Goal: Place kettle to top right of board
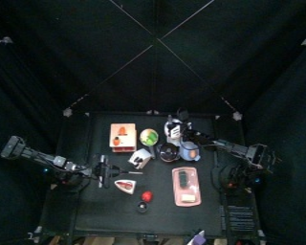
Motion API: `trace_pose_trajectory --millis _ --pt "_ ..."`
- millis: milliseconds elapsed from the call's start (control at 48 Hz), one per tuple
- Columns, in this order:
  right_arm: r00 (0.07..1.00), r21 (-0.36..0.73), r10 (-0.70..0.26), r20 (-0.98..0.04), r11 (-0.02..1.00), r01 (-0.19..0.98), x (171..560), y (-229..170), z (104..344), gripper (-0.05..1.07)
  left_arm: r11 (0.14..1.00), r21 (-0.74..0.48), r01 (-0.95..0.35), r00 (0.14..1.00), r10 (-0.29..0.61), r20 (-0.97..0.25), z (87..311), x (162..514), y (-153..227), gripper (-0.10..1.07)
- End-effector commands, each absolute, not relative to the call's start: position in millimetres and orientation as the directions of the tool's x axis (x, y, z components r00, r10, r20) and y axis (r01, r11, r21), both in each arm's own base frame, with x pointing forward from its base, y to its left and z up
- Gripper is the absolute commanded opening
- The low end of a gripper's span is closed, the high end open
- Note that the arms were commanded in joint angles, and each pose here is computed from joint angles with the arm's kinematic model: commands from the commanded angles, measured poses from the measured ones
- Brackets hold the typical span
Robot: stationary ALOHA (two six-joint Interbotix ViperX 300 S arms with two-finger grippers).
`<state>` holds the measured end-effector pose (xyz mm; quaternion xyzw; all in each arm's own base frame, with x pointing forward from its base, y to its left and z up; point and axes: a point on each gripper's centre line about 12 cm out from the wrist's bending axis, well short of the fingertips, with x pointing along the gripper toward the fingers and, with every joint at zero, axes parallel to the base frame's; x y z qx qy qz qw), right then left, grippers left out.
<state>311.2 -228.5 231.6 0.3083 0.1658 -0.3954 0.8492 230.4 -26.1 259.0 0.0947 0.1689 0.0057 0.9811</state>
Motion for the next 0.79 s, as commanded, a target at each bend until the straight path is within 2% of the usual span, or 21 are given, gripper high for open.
trace_pose_trajectory --millis 0,146,333,771 --pt "0.661 0.413 -0.558 -0.502 0.516 0.75 313.7 -234.5 233.6 0.59 0.982 0.187 0.017 0.945 0.045 -0.323 262.3 231.9 -25.5 0.53" --pt "0.66 0.414 -0.529 -0.533 0.517 0.749 320.8 -239.2 213.4 0.59 0.982 0.187 0.017 0.945 0.045 -0.323 262.3 231.9 -25.5 0.53" --pt "0.645 0.405 -0.518 -0.562 0.507 0.761 324.1 -241.6 199.6 0.6 0.982 0.187 0.017 0.945 0.046 -0.324 261.7 231.7 -25.5 0.53" --pt "0.645 0.433 -0.503 -0.576 0.481 0.762 327.9 -243.2 190.0 0.62 0.982 0.186 0.017 0.944 0.046 -0.326 261.1 231.5 -25.4 0.53"
